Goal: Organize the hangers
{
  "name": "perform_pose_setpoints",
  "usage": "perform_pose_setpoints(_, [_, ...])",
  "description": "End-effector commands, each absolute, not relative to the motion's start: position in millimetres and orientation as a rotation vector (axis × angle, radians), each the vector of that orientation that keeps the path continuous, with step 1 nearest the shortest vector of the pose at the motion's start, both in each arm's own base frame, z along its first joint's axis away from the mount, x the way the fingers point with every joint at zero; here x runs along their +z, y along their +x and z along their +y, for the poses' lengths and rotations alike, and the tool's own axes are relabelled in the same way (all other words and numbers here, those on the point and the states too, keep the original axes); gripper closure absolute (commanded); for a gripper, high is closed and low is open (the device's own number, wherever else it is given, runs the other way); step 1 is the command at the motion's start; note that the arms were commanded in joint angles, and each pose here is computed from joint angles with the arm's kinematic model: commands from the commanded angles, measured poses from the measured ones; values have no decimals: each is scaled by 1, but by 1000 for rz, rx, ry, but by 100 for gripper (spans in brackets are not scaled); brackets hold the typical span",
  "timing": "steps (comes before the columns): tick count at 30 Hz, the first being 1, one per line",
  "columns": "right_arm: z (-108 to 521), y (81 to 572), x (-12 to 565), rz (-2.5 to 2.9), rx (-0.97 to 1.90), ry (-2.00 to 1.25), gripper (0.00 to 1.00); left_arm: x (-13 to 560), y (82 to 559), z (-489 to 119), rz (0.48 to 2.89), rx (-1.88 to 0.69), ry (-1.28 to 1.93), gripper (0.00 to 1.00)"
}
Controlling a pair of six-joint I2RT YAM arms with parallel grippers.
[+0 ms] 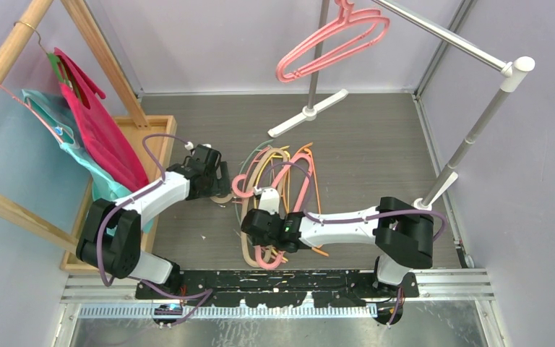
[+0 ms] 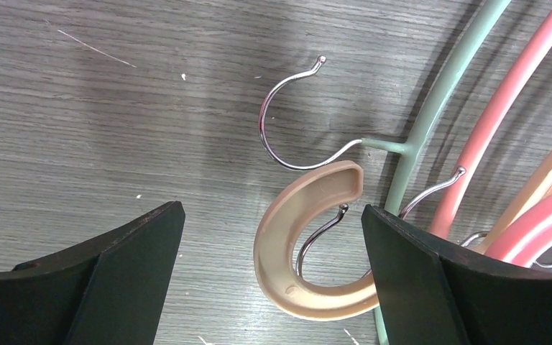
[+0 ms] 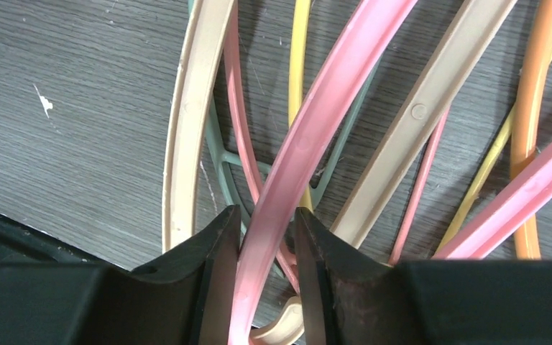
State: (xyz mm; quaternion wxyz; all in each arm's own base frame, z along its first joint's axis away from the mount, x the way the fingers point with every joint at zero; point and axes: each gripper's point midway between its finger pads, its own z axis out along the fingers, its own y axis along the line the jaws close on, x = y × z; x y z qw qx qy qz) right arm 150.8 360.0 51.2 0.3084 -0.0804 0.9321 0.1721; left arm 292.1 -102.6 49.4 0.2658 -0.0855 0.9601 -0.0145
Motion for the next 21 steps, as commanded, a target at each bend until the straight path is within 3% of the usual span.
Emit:
perform_pose_setpoints(1, [352,157,50,2439,410,-175,71,64,300,-108,2530,-86,-251,2])
perform_pose_setpoints(4, [346,160,57,2413,411,-152,95,66,300,-108,2525,-90,-254,2])
perform_pose_setpoints(5, [342,161,61,2400,413,-136,99,66,299,-107,2525,-89,-255,2])
perform_pose_setpoints(21, [209,203,261,1859,563,382,99,86,305,-112,2482,-137,-250,2])
